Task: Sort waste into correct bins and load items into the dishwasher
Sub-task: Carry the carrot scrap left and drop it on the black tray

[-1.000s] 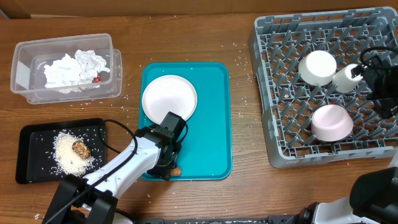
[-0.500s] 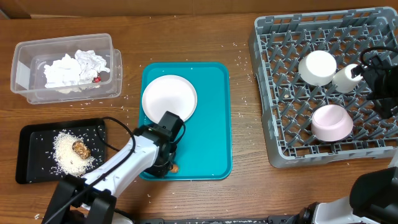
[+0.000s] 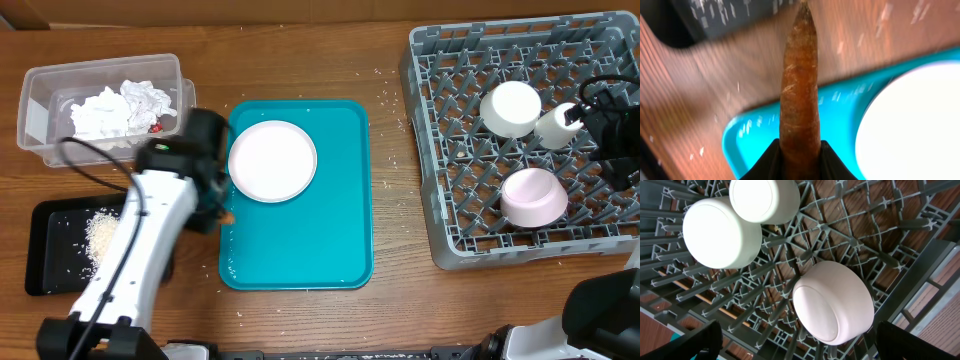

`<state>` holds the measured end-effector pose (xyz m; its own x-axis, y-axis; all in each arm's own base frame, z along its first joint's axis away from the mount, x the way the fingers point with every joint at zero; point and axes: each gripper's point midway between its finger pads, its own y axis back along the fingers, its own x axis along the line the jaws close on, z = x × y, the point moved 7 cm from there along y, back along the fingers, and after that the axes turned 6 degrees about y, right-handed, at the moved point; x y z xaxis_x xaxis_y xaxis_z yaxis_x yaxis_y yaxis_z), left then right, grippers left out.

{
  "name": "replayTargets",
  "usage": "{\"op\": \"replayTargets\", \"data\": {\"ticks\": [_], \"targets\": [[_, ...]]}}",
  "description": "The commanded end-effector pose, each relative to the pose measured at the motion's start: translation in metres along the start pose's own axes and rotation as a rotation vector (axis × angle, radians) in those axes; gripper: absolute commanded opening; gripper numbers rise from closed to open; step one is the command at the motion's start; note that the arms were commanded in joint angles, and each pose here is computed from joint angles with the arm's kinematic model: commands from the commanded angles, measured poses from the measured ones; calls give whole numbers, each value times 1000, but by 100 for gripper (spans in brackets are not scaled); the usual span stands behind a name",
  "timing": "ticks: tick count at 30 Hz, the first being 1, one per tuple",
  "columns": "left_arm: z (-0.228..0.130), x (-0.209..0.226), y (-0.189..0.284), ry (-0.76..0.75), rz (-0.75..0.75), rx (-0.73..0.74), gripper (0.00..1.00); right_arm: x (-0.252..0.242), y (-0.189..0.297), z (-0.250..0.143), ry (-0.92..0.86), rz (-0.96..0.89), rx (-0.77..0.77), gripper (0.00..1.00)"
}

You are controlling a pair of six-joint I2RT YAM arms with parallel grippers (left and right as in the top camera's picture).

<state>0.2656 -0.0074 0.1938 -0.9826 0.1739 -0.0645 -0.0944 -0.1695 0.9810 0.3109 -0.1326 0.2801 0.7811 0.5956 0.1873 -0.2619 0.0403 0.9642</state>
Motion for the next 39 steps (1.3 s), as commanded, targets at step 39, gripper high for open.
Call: {"op": "replayTargets", "data": {"ticks": [39], "targets": [[144,43,-89,247,259,-97,48,2,6,4,-4,8,-26,100]]}}
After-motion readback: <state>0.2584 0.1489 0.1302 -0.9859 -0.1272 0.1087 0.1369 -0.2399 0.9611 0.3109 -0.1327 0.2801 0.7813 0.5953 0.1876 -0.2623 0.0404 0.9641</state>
